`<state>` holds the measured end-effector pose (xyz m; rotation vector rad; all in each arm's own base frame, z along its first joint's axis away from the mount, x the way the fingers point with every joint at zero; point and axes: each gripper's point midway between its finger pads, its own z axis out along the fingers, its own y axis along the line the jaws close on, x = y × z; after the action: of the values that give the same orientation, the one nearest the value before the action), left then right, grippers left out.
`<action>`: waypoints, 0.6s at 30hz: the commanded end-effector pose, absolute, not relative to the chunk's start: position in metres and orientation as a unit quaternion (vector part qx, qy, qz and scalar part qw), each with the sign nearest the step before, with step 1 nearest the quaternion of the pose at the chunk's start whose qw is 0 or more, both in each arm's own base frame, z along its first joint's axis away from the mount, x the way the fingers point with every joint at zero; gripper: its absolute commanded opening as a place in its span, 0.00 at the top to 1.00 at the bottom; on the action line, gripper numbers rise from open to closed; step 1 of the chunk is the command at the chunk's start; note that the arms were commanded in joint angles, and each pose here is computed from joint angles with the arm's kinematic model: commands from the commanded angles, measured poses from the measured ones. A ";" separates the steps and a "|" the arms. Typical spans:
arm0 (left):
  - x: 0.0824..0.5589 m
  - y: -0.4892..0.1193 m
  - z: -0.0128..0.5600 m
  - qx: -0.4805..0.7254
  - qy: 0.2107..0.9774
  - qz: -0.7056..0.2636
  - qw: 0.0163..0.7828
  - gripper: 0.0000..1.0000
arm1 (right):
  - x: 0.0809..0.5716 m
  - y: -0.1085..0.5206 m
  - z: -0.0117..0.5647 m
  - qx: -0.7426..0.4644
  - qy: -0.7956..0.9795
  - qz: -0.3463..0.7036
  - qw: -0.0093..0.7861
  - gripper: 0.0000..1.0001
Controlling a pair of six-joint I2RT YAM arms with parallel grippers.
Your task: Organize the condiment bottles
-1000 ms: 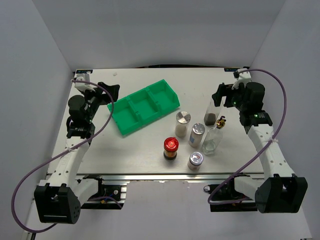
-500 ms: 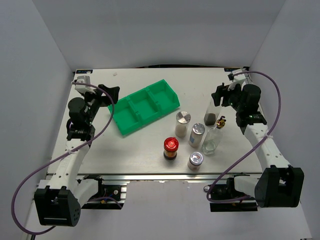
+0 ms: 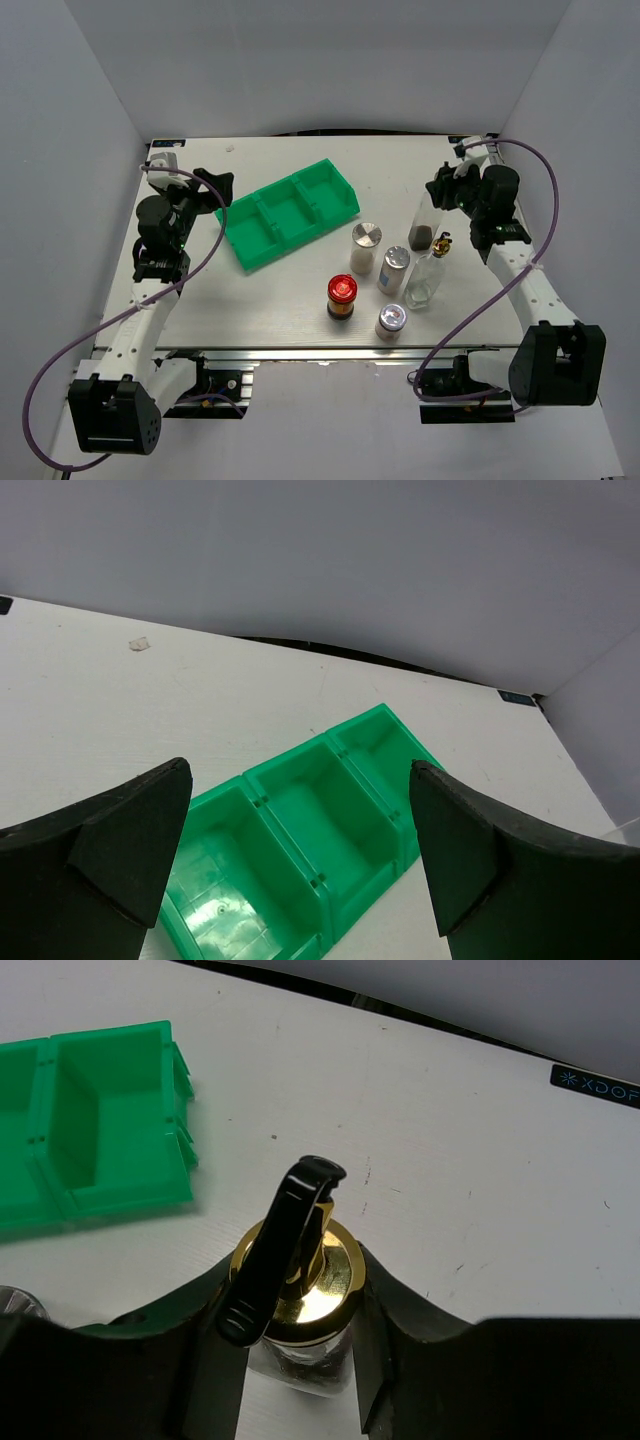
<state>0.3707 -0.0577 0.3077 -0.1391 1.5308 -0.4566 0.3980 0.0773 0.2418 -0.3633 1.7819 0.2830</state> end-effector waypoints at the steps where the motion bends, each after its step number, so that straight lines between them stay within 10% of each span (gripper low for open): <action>1: 0.367 -0.048 0.310 -0.079 0.684 -0.184 0.702 0.02 | 0.409 0.083 0.277 -0.169 0.742 0.128 0.635 0.88; 18: 0.359 -0.043 0.313 -0.084 0.677 -0.176 0.710 0.02 | 0.458 0.154 0.434 -0.192 0.631 0.146 0.737 1.00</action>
<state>0.3613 -0.0496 0.3134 -0.1676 1.5042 -0.4223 0.4596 0.1285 0.3420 -0.4141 1.6361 0.3337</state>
